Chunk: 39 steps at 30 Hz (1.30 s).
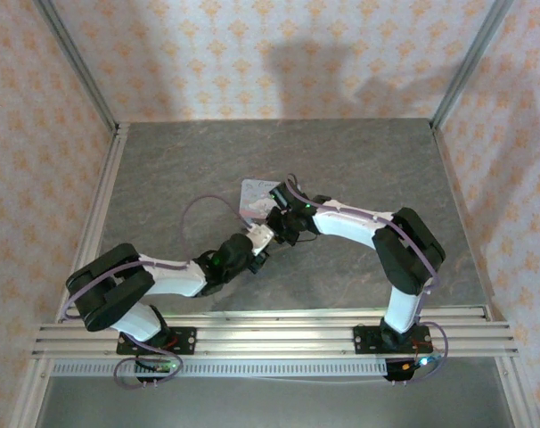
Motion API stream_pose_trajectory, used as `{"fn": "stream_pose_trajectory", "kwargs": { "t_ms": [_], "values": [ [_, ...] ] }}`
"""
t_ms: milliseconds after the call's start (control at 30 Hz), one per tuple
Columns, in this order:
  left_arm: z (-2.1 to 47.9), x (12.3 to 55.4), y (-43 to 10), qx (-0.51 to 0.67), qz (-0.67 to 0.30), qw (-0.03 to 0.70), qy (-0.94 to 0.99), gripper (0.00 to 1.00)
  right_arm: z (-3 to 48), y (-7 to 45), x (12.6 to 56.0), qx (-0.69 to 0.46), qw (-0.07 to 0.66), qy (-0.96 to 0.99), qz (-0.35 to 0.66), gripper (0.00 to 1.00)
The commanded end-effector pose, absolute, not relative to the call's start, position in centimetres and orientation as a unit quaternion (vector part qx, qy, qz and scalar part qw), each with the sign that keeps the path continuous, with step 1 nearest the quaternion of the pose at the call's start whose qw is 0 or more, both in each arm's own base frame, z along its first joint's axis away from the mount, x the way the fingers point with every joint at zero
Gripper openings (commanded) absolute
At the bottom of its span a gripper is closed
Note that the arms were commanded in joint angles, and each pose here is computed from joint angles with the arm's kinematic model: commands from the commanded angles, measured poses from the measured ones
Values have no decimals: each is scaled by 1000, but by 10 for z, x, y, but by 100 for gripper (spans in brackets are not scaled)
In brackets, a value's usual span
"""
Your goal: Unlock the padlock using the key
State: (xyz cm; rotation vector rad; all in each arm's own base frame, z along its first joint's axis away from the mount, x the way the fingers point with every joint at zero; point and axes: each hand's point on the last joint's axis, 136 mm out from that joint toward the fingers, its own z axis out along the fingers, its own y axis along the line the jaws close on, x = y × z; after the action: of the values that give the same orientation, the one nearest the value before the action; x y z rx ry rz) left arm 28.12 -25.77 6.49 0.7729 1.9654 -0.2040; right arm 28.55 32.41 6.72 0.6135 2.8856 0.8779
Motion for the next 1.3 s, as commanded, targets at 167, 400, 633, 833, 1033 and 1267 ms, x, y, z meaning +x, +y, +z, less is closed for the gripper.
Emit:
{"fn": "stream_pose_trajectory", "kwargs": {
  "t_ms": [167,400,633,833,1033,1267],
  "values": [
    [11,258,-253,440,75,418,791,0,85,324,275,149,-3,951,272,0],
    [9,254,-249,398,51,423,812,0,87,322,276,132,5,954,268,0],
    [-2,252,-242,335,-13,421,843,0,94,316,278,134,30,953,271,8],
    [-4,255,-238,296,-49,422,855,0,103,309,280,137,53,953,266,40],
    [-2,259,-236,280,-59,425,859,0,109,299,280,141,73,953,258,55],
    [3,260,-233,267,-68,430,860,0,112,296,280,145,87,950,262,54]
  ]
}}
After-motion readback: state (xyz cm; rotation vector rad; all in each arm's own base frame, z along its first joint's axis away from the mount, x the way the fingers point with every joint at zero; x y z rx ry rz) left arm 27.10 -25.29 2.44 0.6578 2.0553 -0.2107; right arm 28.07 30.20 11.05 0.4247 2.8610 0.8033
